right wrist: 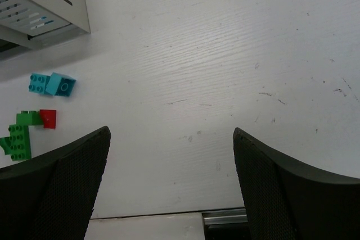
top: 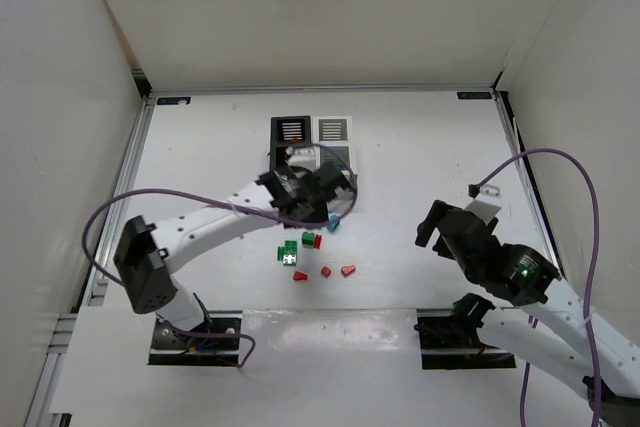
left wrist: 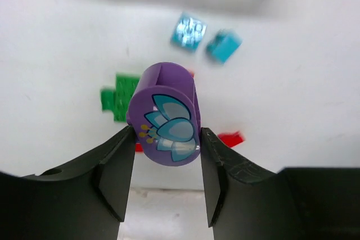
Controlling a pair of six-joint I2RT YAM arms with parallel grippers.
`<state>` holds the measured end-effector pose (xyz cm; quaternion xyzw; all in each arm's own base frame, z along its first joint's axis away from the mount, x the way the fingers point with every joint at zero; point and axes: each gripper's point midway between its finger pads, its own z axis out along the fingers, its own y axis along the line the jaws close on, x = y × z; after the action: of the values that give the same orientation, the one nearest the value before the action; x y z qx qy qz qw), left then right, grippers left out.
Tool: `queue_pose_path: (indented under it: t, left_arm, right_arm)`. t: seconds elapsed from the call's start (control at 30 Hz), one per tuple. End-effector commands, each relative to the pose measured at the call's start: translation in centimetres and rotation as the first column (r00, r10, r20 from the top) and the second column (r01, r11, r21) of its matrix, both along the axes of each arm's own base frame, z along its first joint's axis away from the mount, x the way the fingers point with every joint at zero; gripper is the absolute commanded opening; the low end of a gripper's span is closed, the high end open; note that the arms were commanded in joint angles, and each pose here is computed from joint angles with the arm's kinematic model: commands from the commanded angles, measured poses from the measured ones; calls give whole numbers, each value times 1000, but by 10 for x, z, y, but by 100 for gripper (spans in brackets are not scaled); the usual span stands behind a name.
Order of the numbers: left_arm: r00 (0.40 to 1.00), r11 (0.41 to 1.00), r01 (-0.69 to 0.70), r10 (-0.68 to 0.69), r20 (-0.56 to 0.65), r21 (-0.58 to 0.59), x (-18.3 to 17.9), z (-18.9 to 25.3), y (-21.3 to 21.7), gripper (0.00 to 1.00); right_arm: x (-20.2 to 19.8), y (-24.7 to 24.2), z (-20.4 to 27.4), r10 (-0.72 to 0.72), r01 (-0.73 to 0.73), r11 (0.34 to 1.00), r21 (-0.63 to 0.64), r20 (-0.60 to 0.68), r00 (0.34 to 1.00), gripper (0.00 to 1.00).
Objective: Sort the legos into containers by color
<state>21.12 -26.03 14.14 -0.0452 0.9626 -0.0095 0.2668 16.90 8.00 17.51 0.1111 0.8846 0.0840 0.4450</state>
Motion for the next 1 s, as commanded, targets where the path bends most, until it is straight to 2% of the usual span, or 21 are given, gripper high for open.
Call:
queue_pose_path:
  t: [0.0, 0.1, 0.13, 0.2, 0.3, 0.4, 0.6, 0.77, 0.87, 0.9, 0.97]
  left_arm:
    - [976, 998, -39, 48, 214, -49, 51, 75, 33, 48]
    - [955, 994, -63, 85, 284, -86, 81, 98, 47, 48]
    - [953, 997, -31, 51, 298, -71, 90, 101, 46, 48]
    - [951, 991, -55, 88, 296, -119, 110, 107, 52, 48]
    - [956, 996, -70, 82, 283, -53, 135, 99, 60, 48]
    - [959, 997, -66, 75, 274, -43, 150, 98, 63, 48]
    - [967, 997, -67, 71, 243, -27, 172, 80, 61, 48]
    - [980, 998, -49, 55, 193, -38, 174, 67, 53, 50]
    - [979, 998, -43, 52, 199, -46, 173, 68, 52, 56]
    - [977, 998, -45, 55, 204, -52, 173, 69, 52, 62]
    - [978, 998, -47, 56, 201, -50, 172, 67, 54, 68]
  right_arm:
    - [8, 3, 11, -8, 7, 1000, 21, 52, 999, 90]
    - [10, 6, 11, 5, -5, 1000, 12, 51, 999, 90]
    - [12, 6, 11, -4, 4, 1000, 14, 50, 999, 90]
    - [14, 7, 13, -2, 2, 1000, 4, 51, 999, 90]
    - [21, 5, 15, -18, 18, 1000, -3, 51, 999, 90]
    - [26, 5, 17, -22, 22, 1000, -10, 46, 999, 90]
    - [31, 2, 15, -24, 24, 1000, -5, 27, 999, 90]
    - [36, 0, 9, -30, 30, 999, 15, 11, 999, 90]
    - [37, -1, 7, -27, 27, 999, 19, 7, 1000, 90]
    - [37, -1, 6, -31, 31, 999, 20, 3, 1000, 90]
    - [38, 0, 6, -21, 21, 1000, 16, 7, 1000, 90]
